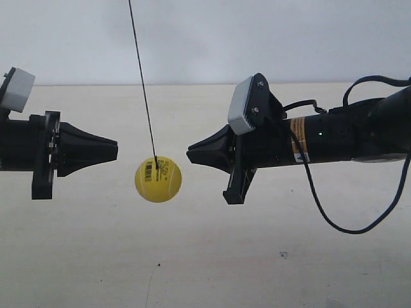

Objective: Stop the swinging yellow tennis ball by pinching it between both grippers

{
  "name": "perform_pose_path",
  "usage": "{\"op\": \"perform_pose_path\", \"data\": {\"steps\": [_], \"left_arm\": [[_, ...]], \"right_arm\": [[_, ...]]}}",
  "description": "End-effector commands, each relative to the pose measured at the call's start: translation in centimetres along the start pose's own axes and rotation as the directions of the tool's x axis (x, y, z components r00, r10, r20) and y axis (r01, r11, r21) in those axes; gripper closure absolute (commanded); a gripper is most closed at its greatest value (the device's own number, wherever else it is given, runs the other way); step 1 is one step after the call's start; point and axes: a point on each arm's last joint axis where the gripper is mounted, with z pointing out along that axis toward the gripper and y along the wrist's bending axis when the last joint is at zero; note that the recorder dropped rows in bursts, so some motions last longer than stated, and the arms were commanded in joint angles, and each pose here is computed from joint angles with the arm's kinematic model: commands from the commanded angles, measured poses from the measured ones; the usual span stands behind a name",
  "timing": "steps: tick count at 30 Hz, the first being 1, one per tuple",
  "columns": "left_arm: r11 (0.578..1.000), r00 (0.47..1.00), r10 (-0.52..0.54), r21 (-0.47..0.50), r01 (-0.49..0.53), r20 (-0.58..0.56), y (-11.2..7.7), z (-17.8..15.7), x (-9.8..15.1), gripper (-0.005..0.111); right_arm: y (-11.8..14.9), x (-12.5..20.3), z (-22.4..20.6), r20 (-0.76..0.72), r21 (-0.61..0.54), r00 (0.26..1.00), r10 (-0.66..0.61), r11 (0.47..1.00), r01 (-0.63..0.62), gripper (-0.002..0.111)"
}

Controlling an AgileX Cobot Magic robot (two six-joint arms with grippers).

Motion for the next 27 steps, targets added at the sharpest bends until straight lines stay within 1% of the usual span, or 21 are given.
{"op": "perform_pose_path", "data": {"steps": [1, 8, 10, 27], "left_arm": [[1.0, 1.0, -0.002, 0.016, 0.002, 0.006, -0.2, 0.1, -0.5, 0.102], [0.995, 1.0, 0.024, 0.097, -0.024, -0.005, -1.5, 2.1, -0.9, 0.102], [0.994, 1.0, 0.029, 0.105, -0.028, -0.005, -1.7, 2.3, -1.0, 0.102], [0.995, 1.0, 0.029, 0.093, -0.03, 0.005, -1.6, 2.3, -1.0, 0.102]], "right_arm": [[0.3, -1.0, -0.2, 0.055, -0.036, 0.998, -0.013, 0.999, 0.015, 0.108], [0.4, -1.0, -0.1, 0.058, -0.044, 0.998, -0.014, 0.999, 0.016, 0.108], [0.4, -1.0, -0.1, 0.058, -0.044, 0.998, -0.014, 0.999, 0.016, 0.108], [0.4, -1.1, -0.1, 0.06, -0.044, 0.998, -0.01, 0.999, 0.013, 0.108]]}}
